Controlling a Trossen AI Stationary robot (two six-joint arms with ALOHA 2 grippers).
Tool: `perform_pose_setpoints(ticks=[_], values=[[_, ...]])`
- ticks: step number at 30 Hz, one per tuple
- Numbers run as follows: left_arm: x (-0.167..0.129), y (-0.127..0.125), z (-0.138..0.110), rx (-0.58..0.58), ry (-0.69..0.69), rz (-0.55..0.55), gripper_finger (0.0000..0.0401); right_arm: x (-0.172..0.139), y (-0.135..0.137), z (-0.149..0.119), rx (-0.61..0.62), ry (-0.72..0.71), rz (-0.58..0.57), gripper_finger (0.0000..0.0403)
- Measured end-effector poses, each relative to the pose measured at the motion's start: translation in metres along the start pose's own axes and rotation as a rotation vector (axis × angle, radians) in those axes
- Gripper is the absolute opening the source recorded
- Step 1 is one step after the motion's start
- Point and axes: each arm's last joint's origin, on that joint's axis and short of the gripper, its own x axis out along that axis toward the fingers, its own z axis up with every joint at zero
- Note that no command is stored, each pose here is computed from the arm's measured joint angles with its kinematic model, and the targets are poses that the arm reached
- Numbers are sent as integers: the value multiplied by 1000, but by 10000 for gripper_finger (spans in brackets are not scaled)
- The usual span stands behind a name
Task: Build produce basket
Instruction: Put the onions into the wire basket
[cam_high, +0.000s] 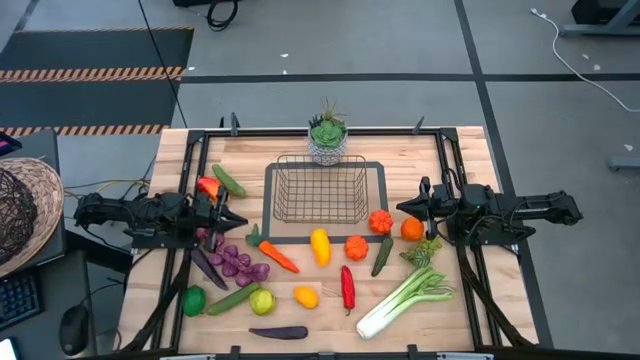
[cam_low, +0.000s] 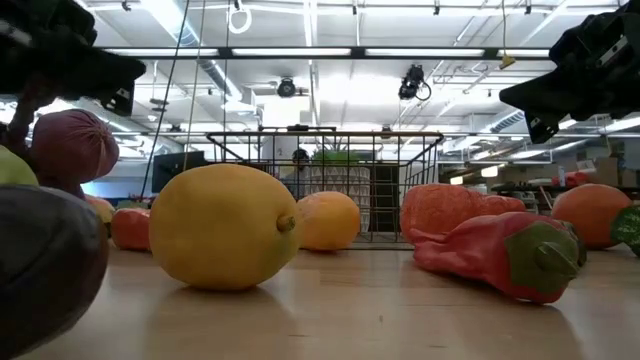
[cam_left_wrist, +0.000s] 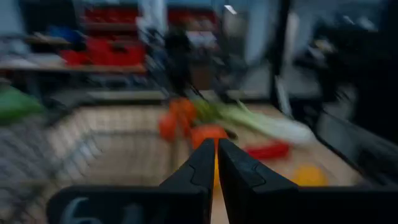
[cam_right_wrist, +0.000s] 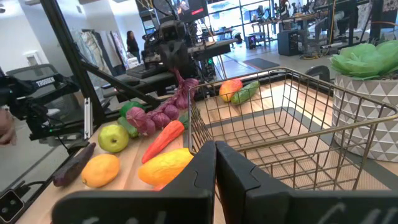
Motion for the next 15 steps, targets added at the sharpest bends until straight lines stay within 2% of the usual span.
perform_pose_setpoints(ticks=[3,5,10,15], values=[[-3,3,20,-107,-120,99,26,0,0,0,0,0,0,16],[-4,5,34,-148,-134,126,28,0,0,0,0,0,0,16],[2,4,73,-63,41,146,34,0,0,0,0,0,0,16],[30,2,122,-23,188,169,30,0,0,0,0,0,0,16]])
